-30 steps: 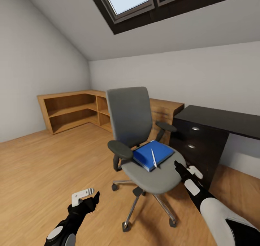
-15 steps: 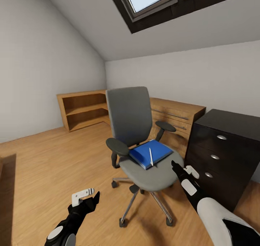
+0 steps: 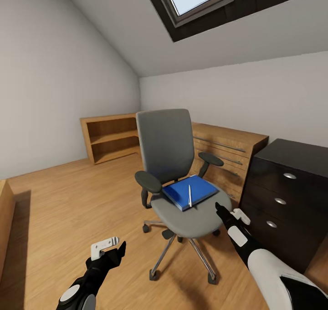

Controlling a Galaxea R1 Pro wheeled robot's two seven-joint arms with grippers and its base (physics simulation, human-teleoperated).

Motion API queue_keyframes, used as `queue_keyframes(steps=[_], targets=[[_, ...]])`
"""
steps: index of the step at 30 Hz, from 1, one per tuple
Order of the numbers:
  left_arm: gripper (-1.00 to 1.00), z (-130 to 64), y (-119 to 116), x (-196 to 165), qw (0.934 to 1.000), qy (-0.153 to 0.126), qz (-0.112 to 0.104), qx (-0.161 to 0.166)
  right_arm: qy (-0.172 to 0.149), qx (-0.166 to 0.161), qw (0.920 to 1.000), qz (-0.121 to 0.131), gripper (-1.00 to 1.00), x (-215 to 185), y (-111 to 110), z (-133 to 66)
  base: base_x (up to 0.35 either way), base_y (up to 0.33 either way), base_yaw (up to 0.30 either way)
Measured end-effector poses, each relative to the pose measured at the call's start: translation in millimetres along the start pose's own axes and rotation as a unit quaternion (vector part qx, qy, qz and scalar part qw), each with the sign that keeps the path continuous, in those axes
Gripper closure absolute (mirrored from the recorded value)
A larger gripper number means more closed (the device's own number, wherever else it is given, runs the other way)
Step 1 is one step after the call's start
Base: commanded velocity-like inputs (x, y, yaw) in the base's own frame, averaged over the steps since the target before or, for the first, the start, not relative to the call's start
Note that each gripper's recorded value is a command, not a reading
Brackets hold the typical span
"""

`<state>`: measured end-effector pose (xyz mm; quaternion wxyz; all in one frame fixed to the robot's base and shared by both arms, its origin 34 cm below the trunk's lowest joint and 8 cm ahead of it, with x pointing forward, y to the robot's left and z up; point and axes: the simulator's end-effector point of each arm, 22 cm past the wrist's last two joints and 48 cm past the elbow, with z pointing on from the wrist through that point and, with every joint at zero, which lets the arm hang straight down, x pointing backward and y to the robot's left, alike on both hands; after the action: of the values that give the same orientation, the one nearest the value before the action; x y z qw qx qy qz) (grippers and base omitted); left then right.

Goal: In the bedroom, organize the workspace by keeping the computer under the desk, ensuring the monitor is on the desk, placing the keyboard on the desk next to the monitor, placing the mouse on the desk next to the keyboard, moving the folder from the swivel chair onto the desk next to the mouse, stacking the notebook on top of the folder with the pen on top of the notebook, and positioning the swivel chair next to the desk.

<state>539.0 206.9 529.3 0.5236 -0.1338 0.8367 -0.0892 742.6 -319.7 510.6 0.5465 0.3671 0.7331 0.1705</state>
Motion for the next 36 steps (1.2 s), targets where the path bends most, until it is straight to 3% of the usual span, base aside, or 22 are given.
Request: queue_keyframes(steps=[7,25,36], targets=[[-1.00,0.1,0.0,0.1,1.0000,0.000,0.000,0.000,0.001,-0.001,1.0000,-0.001,-1.00,1.3,0.8,0.0,-0.050,0.000,0.001],[-1.00,0.3,0.0,0.6,1.0000,0.001,0.000,0.000,0.001,0.000,1.0000,-0.001,-1.00,1.3,0.6,0.2,-0.307,0.000,0.000],[-1.00,0.0,-0.2,0.2,1.0000,0.001,0.000,0.000,0.005,-0.004,1.0000,0.002,-1.00,7.5,6.8,-0.7,-0.051,0.000,0.000]])
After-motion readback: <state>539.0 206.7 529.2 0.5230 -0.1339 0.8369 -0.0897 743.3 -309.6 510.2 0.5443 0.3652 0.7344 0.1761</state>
